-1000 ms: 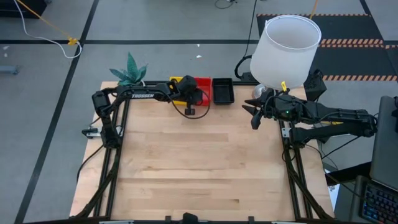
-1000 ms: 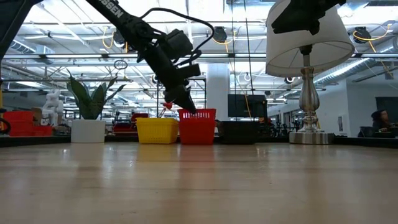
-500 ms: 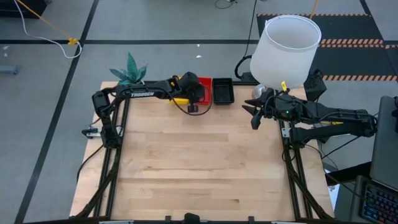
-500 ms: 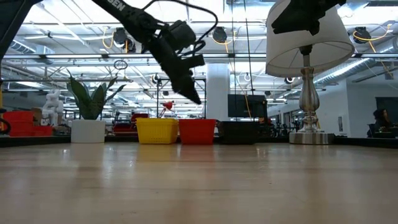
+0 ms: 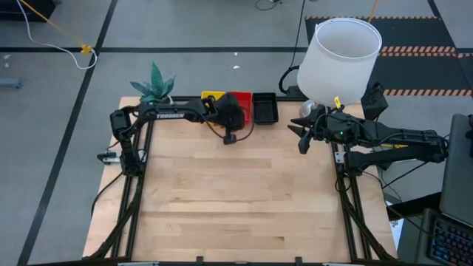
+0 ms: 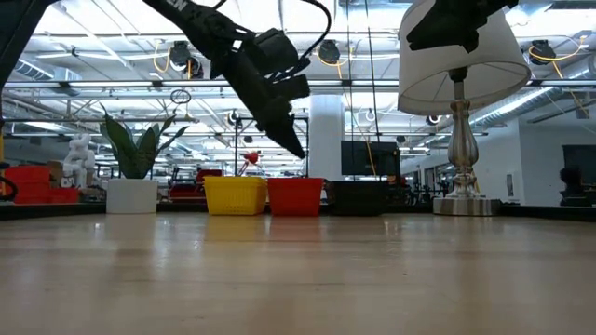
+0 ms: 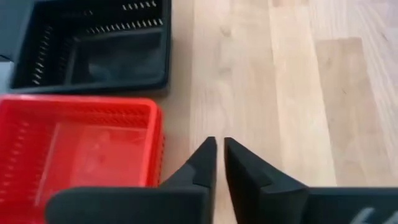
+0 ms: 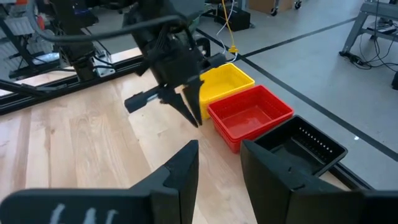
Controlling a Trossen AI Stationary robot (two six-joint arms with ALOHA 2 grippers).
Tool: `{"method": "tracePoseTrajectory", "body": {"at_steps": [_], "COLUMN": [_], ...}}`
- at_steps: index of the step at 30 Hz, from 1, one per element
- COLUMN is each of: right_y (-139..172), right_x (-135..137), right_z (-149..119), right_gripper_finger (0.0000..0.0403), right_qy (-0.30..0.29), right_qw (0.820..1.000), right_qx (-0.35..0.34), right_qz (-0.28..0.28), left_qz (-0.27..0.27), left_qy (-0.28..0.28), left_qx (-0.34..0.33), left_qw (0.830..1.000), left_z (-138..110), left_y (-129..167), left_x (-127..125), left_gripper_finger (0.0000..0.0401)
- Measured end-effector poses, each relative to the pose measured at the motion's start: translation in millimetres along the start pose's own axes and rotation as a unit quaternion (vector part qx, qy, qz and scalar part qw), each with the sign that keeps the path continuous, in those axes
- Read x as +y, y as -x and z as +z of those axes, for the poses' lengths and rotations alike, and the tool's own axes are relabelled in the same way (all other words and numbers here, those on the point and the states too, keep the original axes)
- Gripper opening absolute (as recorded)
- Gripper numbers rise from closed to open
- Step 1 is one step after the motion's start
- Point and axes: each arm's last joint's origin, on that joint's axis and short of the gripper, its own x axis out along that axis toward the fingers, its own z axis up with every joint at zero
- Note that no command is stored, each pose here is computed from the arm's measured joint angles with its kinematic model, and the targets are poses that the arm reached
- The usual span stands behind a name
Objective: Stack baskets by color
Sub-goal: Stack the bottom red basket on the top red basket
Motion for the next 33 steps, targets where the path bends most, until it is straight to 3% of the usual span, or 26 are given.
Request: {"method": "tracePoseTrajectory", "body": {"at_steps": [3, 12, 21, 33], "right_y": [0, 0, 0, 0], "right_x": [0, 0, 0, 0], "right_z": [0, -1, -1, -1], "right_gripper_finger": [0.0112, 0.0112, 0.0112, 0.0112], "right_qy": [0.003, 0.003, -0.026, -0.05], "right_qw": [1.0, 1.0, 1.0, 0.999], "right_qx": [0.002, 0.004, 0.005, 0.004], "right_qz": [0.0, -0.001, 0.001, 0.002], "left_qz": [0.0, 0.033, 0.042, 0.052], "left_qy": [0.001, 0.019, 0.031, 0.038], "left_qx": [0.012, 0.039, 0.03, 0.02], "left_qw": [1.0, 0.999, 0.998, 0.998], "left_z": [-10, -44, -50, -51], "left_y": [-6, -16, -20, -34], "left_x": [-3, 8, 22, 23], "left_gripper_finger": [0.0007, 0.0008, 0.0015, 0.0015]}}
